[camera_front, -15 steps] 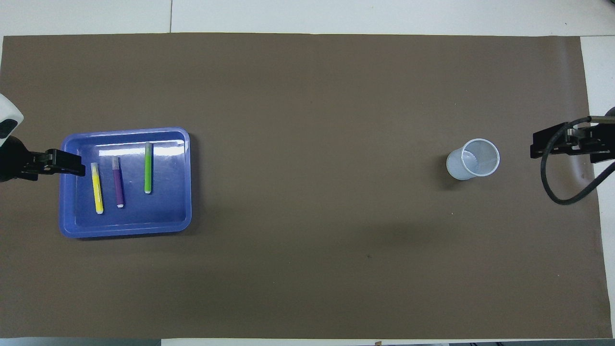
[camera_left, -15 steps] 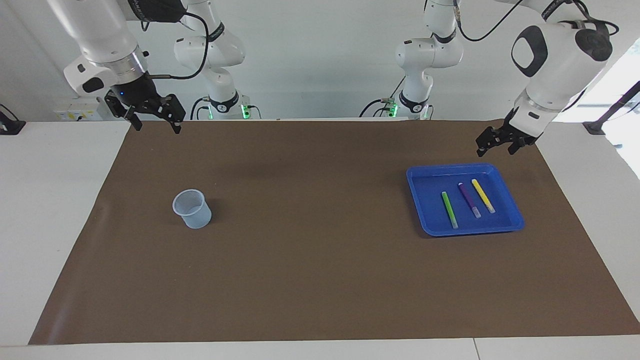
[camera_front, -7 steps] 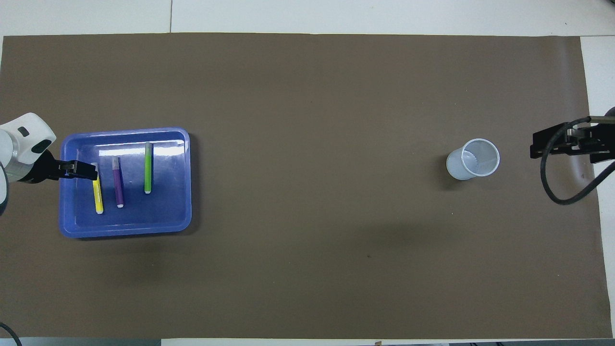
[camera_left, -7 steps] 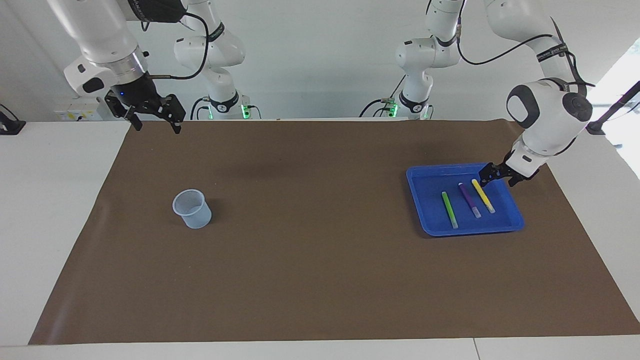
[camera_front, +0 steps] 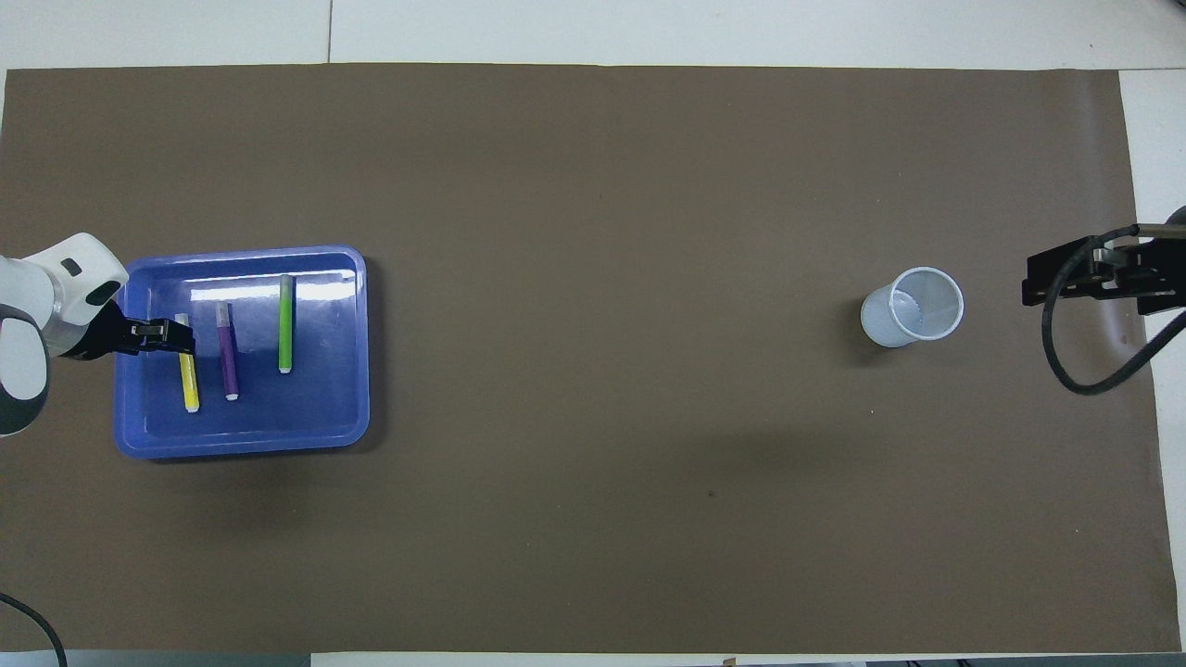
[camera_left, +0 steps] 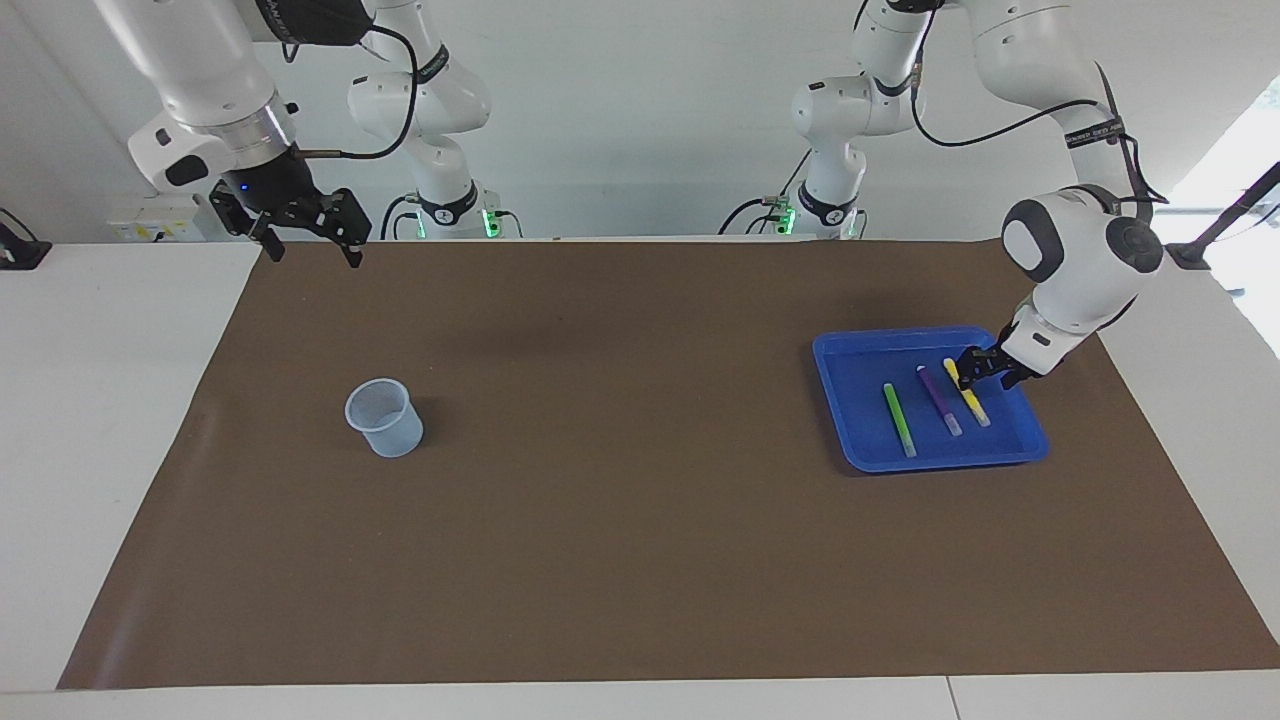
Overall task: Transfer and insert pens with both arms
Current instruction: 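Lower the left gripper and grasp the yellow pen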
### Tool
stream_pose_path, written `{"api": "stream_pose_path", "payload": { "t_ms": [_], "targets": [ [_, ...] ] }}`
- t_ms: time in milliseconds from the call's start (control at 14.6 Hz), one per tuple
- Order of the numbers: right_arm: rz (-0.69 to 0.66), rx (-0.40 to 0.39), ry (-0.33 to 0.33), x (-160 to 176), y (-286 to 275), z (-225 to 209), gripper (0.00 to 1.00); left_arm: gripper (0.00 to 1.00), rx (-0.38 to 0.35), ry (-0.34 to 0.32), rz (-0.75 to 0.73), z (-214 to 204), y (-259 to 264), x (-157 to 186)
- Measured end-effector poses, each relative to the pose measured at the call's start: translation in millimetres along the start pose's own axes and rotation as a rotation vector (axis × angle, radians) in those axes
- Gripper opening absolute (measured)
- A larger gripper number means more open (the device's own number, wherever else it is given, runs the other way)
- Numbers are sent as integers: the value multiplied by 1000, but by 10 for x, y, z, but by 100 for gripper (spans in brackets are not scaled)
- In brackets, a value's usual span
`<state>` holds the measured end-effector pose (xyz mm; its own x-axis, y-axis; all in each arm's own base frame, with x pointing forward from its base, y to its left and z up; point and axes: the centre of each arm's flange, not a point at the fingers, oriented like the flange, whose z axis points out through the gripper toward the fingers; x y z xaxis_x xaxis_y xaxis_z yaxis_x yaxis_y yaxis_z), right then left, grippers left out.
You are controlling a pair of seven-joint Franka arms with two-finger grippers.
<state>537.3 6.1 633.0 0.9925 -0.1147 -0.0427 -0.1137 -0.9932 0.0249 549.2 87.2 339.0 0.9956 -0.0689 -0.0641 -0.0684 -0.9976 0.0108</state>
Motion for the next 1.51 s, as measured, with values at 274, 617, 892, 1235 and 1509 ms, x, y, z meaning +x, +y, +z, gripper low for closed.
{"api": "stream_pose_path", "payload": {
  "t_ms": [274, 617, 892, 1235, 1509],
  "targets": [
    [0, 0, 0, 0, 0, 1, 100, 73, 1, -10, -4, 184, -24, -1],
    [0, 0, 0, 0, 0, 1, 100, 67, 0, -17, -7, 247, -34, -12],
    [0, 0, 0, 0, 0, 1, 100, 61, 2, -12, -11, 270, -53, -18],
    [0, 0, 0, 0, 0, 2, 100, 52, 3, -7, -18, 306, -52, -27],
    [0, 0, 0, 0, -2, 2, 100, 40, 6, -3, -39, 377, -36, -6]
  ]
}}
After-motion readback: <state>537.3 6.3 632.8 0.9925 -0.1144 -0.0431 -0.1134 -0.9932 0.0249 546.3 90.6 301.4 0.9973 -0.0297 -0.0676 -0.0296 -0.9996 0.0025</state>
